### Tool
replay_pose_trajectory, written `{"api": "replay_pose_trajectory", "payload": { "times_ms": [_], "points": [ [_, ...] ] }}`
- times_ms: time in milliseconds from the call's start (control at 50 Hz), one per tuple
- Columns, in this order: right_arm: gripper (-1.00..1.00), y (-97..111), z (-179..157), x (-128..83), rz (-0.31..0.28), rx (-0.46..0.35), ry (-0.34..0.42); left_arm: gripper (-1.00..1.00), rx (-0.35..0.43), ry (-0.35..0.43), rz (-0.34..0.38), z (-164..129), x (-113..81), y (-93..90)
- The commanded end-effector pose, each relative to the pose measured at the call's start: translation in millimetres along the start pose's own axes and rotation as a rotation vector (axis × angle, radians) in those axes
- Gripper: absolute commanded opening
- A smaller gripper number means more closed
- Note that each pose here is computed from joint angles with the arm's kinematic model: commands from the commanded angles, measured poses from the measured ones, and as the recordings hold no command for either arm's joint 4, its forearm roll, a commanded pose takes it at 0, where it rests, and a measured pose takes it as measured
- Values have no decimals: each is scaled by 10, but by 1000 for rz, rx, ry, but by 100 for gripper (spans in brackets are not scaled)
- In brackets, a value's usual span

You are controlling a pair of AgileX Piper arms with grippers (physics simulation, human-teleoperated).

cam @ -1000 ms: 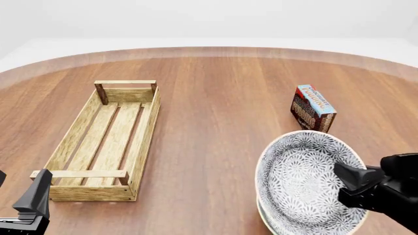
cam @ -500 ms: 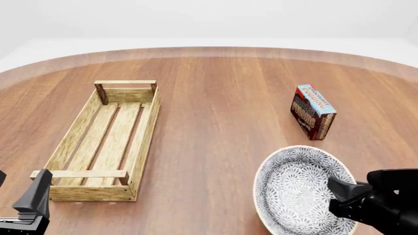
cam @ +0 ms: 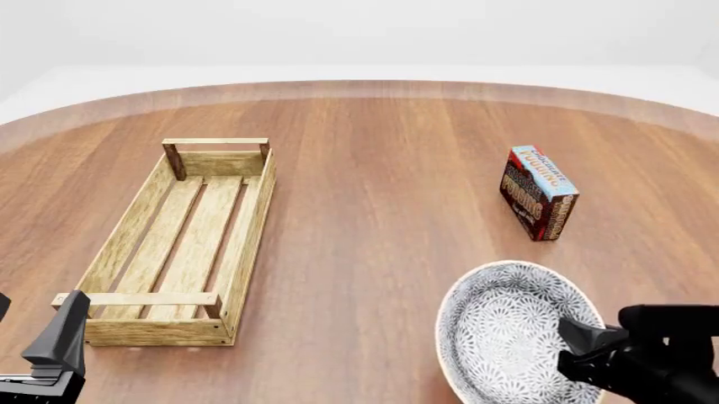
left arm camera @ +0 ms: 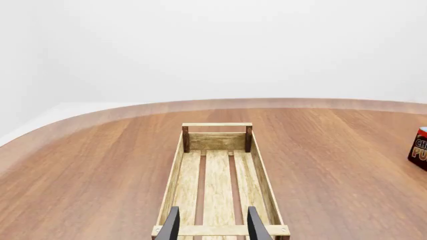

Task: Stack the left bowl on the right bowl and place them in the tray.

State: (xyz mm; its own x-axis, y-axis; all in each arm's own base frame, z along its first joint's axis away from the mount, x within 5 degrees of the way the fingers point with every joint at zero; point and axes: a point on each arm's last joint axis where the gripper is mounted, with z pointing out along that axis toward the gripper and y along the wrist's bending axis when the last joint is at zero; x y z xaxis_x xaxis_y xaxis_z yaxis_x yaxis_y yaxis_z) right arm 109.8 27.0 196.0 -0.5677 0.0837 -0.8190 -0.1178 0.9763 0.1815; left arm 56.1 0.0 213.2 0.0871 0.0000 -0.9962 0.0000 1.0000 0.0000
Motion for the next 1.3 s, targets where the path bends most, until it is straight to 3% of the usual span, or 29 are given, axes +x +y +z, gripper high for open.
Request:
{"api": "replay_pose_trajectory", "payload": {
  "times_ms": [20, 160, 180, 520, 780, 980, 1300],
  "points": [
    [-100, -28, 57, 44, 35, 12, -2, 100, 0, 0, 0, 0, 0, 0],
    [-100, -61, 62, -28, 21, 43, -18, 100, 0, 0, 0, 0, 0, 0],
    [100, -55, 48, -32, 20, 39, -22, 100, 0, 0, 0, 0, 0, 0],
    [100, -35, -50, -108, 4, 33, -47, 100, 0, 0, 0, 0, 0, 0],
    [100, -6, -293, -299, -14, 42, -84, 100, 0, 0, 0, 0, 0, 0],
    [100, -80, -258, -138, 13, 82, -60, 100, 0, 0, 0, 0, 0, 0],
    [100, -125, -92, 117, 51, 77, -32, 100, 0, 0, 0, 0, 0, 0]
  ]
}}
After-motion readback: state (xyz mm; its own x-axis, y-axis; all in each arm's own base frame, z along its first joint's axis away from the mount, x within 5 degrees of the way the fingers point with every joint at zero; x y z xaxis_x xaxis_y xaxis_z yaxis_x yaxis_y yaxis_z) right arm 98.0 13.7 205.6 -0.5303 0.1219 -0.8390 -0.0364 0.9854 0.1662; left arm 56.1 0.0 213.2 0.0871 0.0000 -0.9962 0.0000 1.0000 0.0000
